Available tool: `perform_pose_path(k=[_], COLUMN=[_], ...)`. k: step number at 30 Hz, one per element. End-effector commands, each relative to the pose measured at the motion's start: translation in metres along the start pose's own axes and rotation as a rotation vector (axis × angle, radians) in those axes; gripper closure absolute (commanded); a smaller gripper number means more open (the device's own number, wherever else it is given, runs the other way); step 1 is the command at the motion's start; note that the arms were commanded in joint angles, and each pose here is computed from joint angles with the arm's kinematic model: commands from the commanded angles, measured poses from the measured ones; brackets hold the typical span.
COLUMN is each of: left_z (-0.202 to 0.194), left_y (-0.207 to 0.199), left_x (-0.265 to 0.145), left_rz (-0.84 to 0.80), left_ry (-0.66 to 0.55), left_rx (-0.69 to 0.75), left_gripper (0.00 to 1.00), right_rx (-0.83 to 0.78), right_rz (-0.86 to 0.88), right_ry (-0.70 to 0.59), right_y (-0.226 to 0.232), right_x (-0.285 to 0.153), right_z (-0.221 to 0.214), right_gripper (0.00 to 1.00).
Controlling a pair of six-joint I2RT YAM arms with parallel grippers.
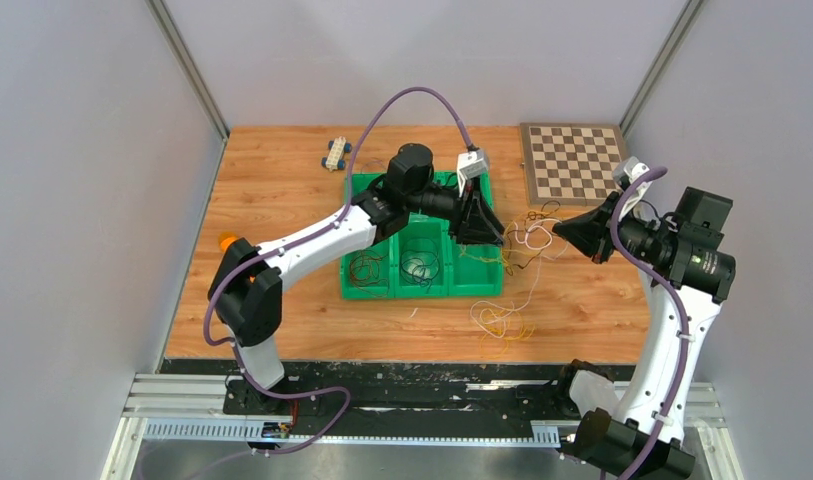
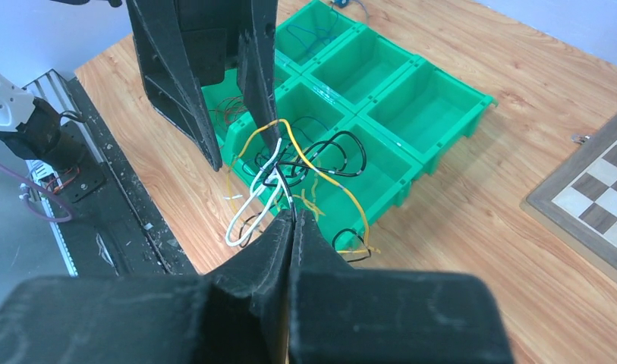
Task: Untangle the cables
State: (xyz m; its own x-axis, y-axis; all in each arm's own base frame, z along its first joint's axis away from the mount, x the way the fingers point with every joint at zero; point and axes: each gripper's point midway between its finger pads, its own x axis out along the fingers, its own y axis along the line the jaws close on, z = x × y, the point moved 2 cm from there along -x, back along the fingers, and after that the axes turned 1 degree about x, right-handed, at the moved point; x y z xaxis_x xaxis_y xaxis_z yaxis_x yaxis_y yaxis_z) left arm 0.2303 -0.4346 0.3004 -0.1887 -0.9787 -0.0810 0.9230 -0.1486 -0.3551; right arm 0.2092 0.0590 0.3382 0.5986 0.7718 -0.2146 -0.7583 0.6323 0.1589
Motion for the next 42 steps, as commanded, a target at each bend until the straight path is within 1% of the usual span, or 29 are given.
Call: perform_pose_path(k=[1,5,10,18,23,25,27,28,29,30,31,32,35,42], left_z=[0.015,0.013,0.012,0.009,0.016,0.021,0.029,0.036,0.040,0.050,0.061,0.069,0.101,0.180], left_y=[-0.022,-0.021,-0.026,-0.025,-0.019,-0.020,-0.025,-0.031,-0.035,-0.043,-0.051,-0.056,-0.077,-0.121], left_x=[-0.005,-0.003,-0.002,0.009,0.017,0.018,0.018,0.016,0.014,0.011,0.007,0.005,-0.008,-0.030], left_rz=[-0.065,-0.079,-0.123,-0.149,-0.134,-0.142,-0.159,-0.176,-0.184,-0.197,-0.200,-0.199,-0.194,-0.216], left_ry=[-0.045,-0.038,-0.042,-0.025,-0.038,-0.054,-0.077,-0.095,-0.103,-0.126,-0.147,-0.162,-0.211,-0.355], left_rx=[0.025,0.003,0.000,-0.026,-0.061,-0.073,-0.079,-0.078,-0.076,-0.058,-0.029,-0.005,0.087,0.257], left_gripper=[0.50,0.56,0.61,0.62,0.62,0.63,0.70,0.79,0.85,0.96,0.98,1.00,1.00,1.00], right_rx=[-0.035,-0.025,-0.022,-0.015,-0.013,-0.006,-0.010,-0.011,-0.010,-0.001,0.007,0.007,0.010,0.040], right_rz=[-0.002,-0.017,-0.031,-0.026,-0.023,-0.032,-0.049,-0.061,-0.078,-0.096,-0.118,-0.136,-0.195,-0.254], right_ry=[-0.020,-0.020,-0.020,-0.023,-0.023,-0.016,-0.007,-0.001,0.005,0.015,0.022,0.030,0.058,0.152], right_y=[0.002,-0.001,-0.003,0.000,0.000,-0.003,-0.009,-0.013,-0.019,-0.026,-0.033,-0.040,-0.063,-0.097], right_x=[0.000,0.000,0.001,0.003,0.004,0.004,0.005,0.006,0.007,0.009,0.010,0.012,0.017,0.032], right_z=[0.006,0.006,0.004,0.003,-0.001,-0.005,-0.010,-0.013,-0.018,-0.025,-0.032,-0.040,-0.066,-0.130], right_gripper=[1.00,1.00,1.00,1.00,1.00,1.00,1.00,1.00,0.98,0.96,0.95,0.95,0.92,0.93])
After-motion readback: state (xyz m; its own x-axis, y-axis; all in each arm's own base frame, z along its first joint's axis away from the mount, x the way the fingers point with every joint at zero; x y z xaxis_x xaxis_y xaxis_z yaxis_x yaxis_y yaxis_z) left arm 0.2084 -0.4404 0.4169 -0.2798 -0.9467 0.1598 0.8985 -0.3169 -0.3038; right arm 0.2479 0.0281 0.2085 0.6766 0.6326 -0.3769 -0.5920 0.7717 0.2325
